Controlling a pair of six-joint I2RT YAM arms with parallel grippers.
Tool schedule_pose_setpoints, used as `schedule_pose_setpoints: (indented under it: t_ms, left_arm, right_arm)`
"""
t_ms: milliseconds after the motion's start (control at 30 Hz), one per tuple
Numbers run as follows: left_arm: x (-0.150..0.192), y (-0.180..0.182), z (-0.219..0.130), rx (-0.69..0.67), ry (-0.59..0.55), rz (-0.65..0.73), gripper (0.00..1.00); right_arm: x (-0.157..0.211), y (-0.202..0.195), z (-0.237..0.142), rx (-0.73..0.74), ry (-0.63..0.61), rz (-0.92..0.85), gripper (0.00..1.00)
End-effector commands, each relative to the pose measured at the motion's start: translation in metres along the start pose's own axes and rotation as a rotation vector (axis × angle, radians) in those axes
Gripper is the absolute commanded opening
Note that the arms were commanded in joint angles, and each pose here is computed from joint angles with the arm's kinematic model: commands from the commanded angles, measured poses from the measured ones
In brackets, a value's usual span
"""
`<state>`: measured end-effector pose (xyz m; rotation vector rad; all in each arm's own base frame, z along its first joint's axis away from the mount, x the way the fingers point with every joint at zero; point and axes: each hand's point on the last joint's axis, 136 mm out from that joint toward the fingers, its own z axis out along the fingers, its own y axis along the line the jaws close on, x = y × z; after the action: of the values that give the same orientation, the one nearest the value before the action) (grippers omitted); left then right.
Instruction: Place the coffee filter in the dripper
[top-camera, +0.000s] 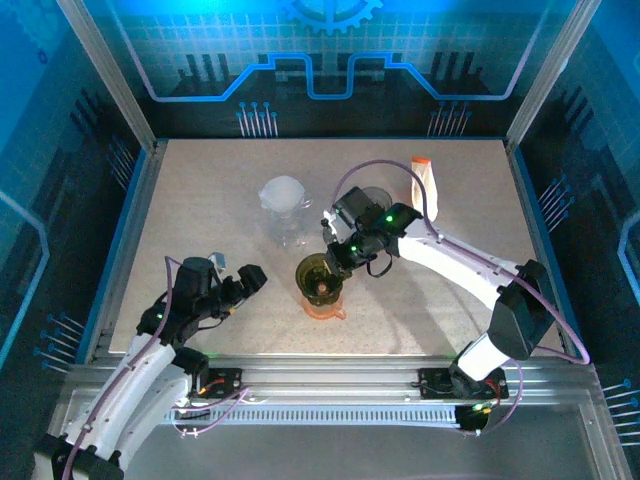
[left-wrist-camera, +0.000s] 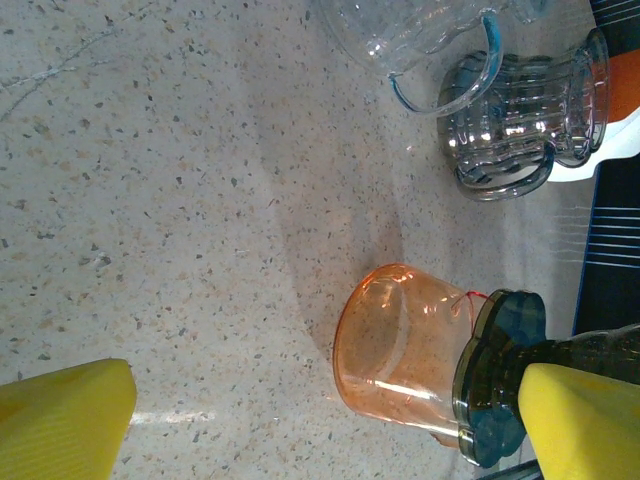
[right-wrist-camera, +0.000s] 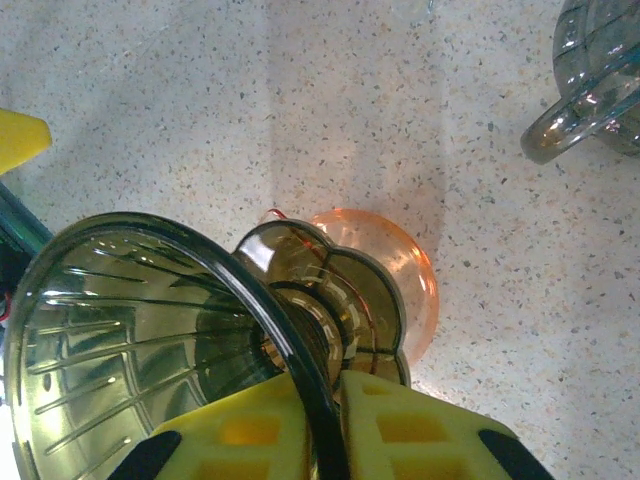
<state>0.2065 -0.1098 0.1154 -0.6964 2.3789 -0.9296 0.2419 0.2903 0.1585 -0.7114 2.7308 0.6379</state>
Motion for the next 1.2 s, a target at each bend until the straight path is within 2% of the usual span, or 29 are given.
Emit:
schedule_pose_setpoints:
  t_ms: [0,267,367,467,633,733,933,1167]
  left_arm:
    - [0.005,0.003,0.001,0.005,0.021,0.009,0.99]
    - [0.005,0.002,0.001,0.01,0.021,0.007,0.99]
    - [0.004,0.002,0.001,0.011,0.021,0.008,0.99]
    - [0.005,0.001,0.001,0.013,0.023,0.007,0.99]
    - [0.003,-0.003,-0.001,0.023,0.017,0.017,0.99]
    - [0.0,-0.006,-0.002,0.031,0.009,0.025,0.99]
    - [0.0,-0.006,-0.001,0.031,0.01,0.021,0.99]
    - [0.002,-0.004,-0.001,0.023,0.016,0.021,0.99]
  right_arm:
    - [0.007,0.002,0.0,-0.018,0.002,0.023,0.22]
    - [0.002,0.002,-0.007,-0.01,-0.042,0.022,0.55]
    - [-0.003,0.0,-0.014,-0.004,-0.073,0.025,0.63]
    - [-0.01,-0.003,-0.024,0.002,-0.114,0.036,0.66]
    - [-0.021,-0.015,-0.048,0.036,-0.206,0.063,0.68]
    - [-0.031,-0.036,-0.067,0.077,-0.284,0.111,0.68]
    - [-0.057,-0.108,-0.097,0.23,-0.47,0.245,0.64]
    - [-0.07,-0.195,-0.109,0.49,-0.526,0.339,0.53]
